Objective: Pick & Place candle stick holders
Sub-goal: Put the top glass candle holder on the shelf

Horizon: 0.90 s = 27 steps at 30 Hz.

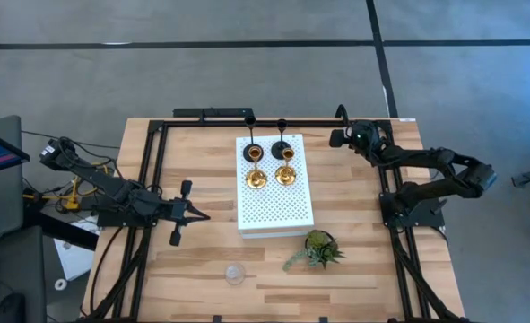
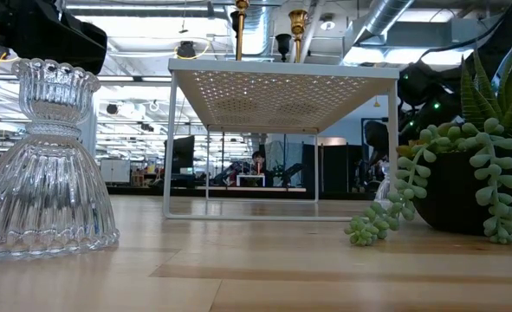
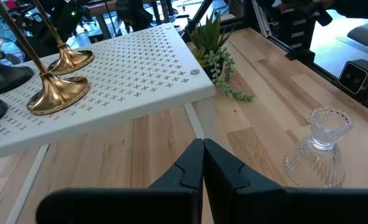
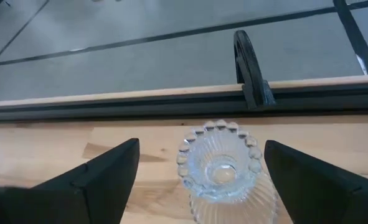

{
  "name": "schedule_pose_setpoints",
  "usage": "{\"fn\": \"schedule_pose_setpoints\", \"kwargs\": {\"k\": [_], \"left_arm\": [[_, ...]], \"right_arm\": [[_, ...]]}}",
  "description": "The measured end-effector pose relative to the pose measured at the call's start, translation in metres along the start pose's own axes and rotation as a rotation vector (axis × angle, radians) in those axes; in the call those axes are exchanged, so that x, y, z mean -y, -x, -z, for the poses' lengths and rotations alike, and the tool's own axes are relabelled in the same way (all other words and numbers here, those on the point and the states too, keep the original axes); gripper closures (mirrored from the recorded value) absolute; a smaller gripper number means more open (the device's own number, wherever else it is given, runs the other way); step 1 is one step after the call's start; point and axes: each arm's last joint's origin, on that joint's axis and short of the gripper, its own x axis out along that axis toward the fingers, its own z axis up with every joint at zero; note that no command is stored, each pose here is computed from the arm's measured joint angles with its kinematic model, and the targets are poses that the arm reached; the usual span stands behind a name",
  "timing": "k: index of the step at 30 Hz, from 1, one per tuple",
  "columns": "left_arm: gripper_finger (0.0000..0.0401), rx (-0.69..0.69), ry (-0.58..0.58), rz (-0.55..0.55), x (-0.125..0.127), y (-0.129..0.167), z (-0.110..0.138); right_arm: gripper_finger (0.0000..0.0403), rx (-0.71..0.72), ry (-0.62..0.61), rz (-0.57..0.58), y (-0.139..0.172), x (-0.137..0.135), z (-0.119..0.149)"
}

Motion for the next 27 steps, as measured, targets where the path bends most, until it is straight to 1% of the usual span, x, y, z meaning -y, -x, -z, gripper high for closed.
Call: {"fn": "schedule_pose_setpoints", "kwargs": {"k": [4,15,18,27], "left_arm": [[0.0391,0.000,0.000,0.000,0.0000,0.0000,0.0000],[0.0391,0.000,0.000,0.000,0.0000,0.0000,0.0000],[0.0391,0.000,0.000,0.000,0.0000,0.0000,0.0000],[0.0391,0.000,0.000,0.000,0.0000,0.0000,0.0000]], "right_arm": [[0.0083,0.015,-0.007,-0.010,0.0001,-0.0011,-0.0016],[0.0135,-0.003,-0.009,0.001,-0.0005,0.0000,0.0006],[0.0138,-0.022,0.009,0.011,-0.0037,0.0002,0.0044],[0.0138,-0.018,0.035,0.055,-0.0090,-0.0044,0.0078]]}}
